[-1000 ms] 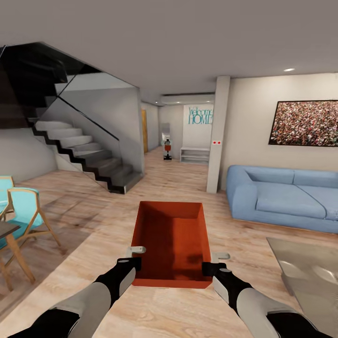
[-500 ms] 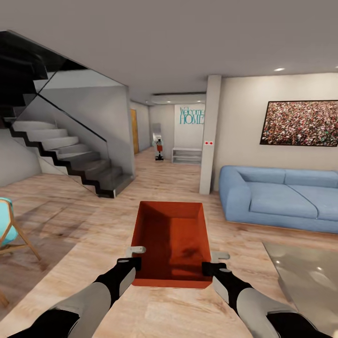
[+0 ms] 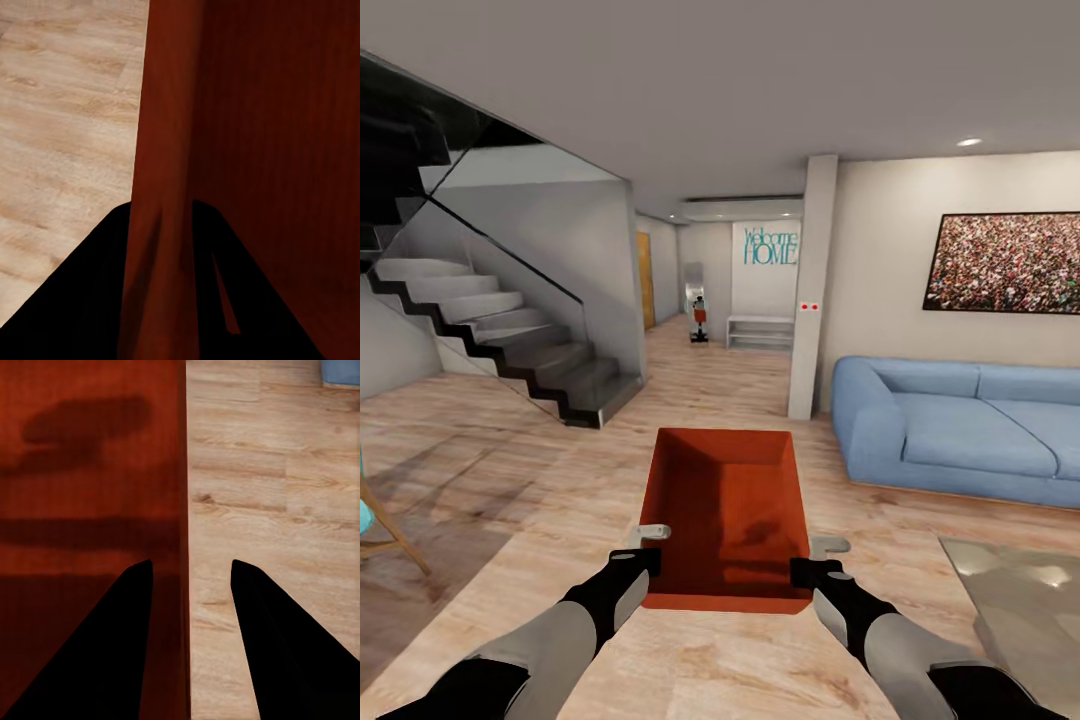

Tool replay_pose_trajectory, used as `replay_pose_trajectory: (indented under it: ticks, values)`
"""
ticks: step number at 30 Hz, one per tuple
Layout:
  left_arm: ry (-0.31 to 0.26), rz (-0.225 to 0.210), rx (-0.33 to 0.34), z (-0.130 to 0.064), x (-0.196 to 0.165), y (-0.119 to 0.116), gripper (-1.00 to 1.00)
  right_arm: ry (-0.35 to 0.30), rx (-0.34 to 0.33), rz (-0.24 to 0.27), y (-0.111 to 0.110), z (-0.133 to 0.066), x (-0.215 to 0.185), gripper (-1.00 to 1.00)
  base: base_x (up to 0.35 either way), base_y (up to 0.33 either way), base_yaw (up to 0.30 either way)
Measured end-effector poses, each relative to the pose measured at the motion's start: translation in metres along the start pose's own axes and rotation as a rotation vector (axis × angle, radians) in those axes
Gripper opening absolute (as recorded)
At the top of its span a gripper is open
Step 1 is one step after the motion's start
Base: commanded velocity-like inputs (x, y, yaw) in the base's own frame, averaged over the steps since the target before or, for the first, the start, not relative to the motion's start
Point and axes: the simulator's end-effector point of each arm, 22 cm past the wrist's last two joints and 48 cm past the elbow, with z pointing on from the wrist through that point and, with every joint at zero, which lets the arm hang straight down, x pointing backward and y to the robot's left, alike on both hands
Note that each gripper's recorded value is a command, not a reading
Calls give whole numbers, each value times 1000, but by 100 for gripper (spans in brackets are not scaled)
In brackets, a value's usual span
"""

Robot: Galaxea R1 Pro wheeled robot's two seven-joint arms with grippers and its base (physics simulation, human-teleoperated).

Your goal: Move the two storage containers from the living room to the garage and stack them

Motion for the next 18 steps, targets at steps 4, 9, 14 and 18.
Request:
replay_pose_trajectory:
  ticks: [4,9,14,18]
  values:
    - [0,0,1,0,0,0,-100,0,-1,1,0,0,0,-100,322,87,0]
    - [-1,1,1,0,0,0,-100,-1,-1,1,0,0,0,-100,322,88,0]
    - [-1,1,1,0,0,0,-100,-1,-1,1,0,0,0,-100,322,89,0]
    - [-1,1,1,0,0,0,-100,-1,-1,2,0,0,0,-100,322,90,0]
